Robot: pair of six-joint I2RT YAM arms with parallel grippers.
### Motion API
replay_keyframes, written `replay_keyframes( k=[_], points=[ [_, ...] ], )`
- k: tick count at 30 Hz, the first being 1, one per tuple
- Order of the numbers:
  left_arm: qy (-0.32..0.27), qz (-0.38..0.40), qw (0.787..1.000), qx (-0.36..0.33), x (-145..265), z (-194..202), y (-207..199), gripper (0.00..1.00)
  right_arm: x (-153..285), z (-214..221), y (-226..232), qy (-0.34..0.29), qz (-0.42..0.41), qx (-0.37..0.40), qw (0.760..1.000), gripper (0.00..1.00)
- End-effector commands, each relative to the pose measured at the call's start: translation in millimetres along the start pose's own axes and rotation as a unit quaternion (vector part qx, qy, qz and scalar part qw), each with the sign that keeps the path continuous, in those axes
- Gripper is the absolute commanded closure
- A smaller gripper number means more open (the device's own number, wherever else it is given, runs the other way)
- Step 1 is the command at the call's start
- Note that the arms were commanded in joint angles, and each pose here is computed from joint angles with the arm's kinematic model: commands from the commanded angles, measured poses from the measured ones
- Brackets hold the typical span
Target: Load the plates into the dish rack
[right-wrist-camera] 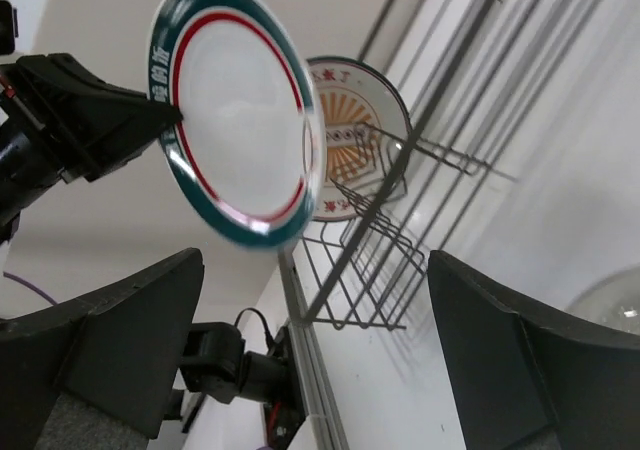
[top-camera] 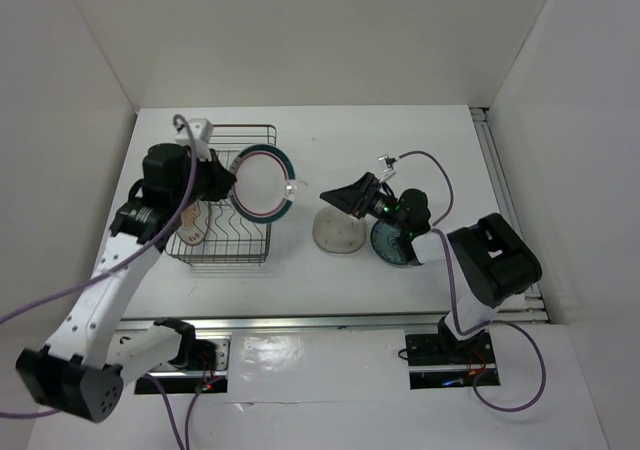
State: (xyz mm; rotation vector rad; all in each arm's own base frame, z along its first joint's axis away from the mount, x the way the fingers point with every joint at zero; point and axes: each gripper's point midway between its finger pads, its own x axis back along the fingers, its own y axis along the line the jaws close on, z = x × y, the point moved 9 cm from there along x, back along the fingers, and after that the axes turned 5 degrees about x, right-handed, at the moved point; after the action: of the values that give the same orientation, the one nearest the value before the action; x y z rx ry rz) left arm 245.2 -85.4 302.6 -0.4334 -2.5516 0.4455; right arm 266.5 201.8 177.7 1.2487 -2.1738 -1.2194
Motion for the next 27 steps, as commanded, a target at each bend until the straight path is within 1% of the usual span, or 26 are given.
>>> replay_keyframes(
  k=[1, 2, 3, 5, 6, 7, 8, 9, 10, 12, 13, 16, 18, 19, 23, 27],
  points=[
    [-0.170, -0.170, 0.971, -0.016, 53, -46, 15, 1.00, 11, -37, 62, -0.105, -0.147, 0.173, 0.968, 0.00],
    [-0.190, -0.201, 0.961, -0.018, 64, -46, 20, 1.00, 12, -39, 65, -0.102, -0.129, 0.176, 0.971, 0.00],
    [-0.203, -0.278, 0.939, -0.015, 69, -45, 34, 1.00, 12, -40, 63, -0.099, -0.116, 0.197, 0.968, 0.00],
    [-0.210, -0.337, 0.917, -0.028, 73, -43, 40, 1.00, 15, -41, 62, -0.090, -0.079, 0.202, 0.972, 0.00],
    [-0.207, -0.372, 0.904, -0.041, 74, -39, 44, 1.00, 16, -41, 62, -0.087, -0.071, 0.221, 0.969, 0.00],
    [-0.204, -0.383, 0.900, -0.050, 73, -36, 48, 1.00, 17, -41, 62, -0.084, -0.066, 0.226, 0.968, 0.00],
    [-0.214, -0.386, 0.896, -0.054, 71, -38, 49, 1.00, 18, -39, 60, -0.074, -0.053, 0.224, 0.970, 0.00],
    [-0.210, -0.388, 0.895, -0.062, 69, -36, 51, 1.00, 20, -41, 64, -0.077, -0.055, 0.231, 0.968, 0.00],
    [-0.198, -0.381, 0.900, -0.076, 66, -33, 51, 1.00, 21, -41, 64, -0.074, -0.052, 0.234, 0.968, 0.00],
    [-0.200, -0.382, 0.898, -0.086, 64, -32, 53, 1.00, 25, -46, 63, -0.078, -0.041, 0.239, 0.967, 0.00],
    [-0.184, -0.379, 0.901, -0.106, 59, -26, 56, 1.00, 25, -45, 63, -0.073, -0.044, 0.239, 0.967, 0.00],
    [-0.179, -0.376, 0.903, -0.108, 57, -19, 58, 1.00, 30, -51, 67, -0.081, -0.047, 0.243, 0.965, 0.00],
    [-0.171, -0.383, 0.900, -0.115, 56, -15, 61, 1.00, 33, -52, 67, -0.084, -0.053, 0.244, 0.965, 0.00],
    [-0.172, -0.383, 0.900, -0.118, 54, -15, 62, 1.00, 36, -51, 65, -0.082, -0.051, 0.234, 0.967, 0.00],
    [-0.160, -0.367, 0.908, -0.123, 48, -11, 61, 1.00, 43, -52, 60, -0.082, -0.047, 0.233, 0.968, 0.00],
    [-0.145, -0.371, 0.908, -0.128, 39, -8, 64, 1.00, 48, -54, 60, -0.087, -0.046, 0.227, 0.969, 0.00]
  ],
)
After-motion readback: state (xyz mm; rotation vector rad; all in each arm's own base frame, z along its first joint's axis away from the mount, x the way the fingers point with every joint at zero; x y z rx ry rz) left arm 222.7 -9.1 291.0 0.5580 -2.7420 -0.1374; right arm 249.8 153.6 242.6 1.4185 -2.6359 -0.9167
